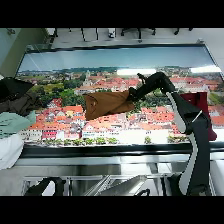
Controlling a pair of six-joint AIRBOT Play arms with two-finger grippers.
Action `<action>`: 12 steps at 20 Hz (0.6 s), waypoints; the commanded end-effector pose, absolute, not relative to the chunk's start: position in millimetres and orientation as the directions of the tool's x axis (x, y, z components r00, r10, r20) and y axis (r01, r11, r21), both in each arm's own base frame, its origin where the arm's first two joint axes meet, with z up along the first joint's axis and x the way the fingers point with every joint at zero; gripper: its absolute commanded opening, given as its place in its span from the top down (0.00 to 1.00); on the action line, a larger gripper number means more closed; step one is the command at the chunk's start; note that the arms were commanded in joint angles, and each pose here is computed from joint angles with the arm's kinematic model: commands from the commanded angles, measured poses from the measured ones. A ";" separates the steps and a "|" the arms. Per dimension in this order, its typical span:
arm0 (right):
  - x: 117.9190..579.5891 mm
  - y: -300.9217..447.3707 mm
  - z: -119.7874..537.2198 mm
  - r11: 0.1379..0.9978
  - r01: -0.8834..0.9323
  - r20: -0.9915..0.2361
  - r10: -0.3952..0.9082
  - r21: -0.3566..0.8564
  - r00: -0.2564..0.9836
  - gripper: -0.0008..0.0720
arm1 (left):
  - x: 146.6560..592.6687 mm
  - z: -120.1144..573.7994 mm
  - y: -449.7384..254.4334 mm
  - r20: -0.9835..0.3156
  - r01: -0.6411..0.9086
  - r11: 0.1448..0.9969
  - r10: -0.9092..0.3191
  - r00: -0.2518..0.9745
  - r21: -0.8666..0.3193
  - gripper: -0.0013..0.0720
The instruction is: Fold the shirts.
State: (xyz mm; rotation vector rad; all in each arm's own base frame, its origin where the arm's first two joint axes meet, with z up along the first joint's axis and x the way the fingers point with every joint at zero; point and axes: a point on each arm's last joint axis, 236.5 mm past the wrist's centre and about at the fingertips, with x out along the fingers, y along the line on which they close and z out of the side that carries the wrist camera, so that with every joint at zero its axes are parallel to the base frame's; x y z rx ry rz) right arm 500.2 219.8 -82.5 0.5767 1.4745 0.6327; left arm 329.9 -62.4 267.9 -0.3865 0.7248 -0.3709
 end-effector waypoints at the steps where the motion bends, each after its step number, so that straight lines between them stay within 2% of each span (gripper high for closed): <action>1: 512.5 208.4 -40.5 0.701 -0.075 -0.697 0.713 0.709 0.076 0.97 | 329.1 268.0 -62.9 -0.565 0.195 0.866 -0.455 0.689 -0.460 0.96; 4: 531.1 156.8 30.4 0.706 -0.095 -0.673 0.700 0.701 0.237 0.97 | 329.1 268.0 -62.9 -0.565 0.195 0.866 -0.455 0.689 -0.460 0.96; 7: 537.9 68.4 104.8 0.719 -0.036 -0.637 0.637 0.694 0.433 0.97 | 327.3 266.5 -63.7 -0.571 0.196 0.866 -0.458 0.681 -0.461 0.96; 12: 495.5 -114.3 190.8 0.695 0.189 -0.592 0.399 0.693 0.701 0.97 | 325.2 264.7 -64.6 -0.579 0.197 0.865 -0.462 0.672 -0.461 0.96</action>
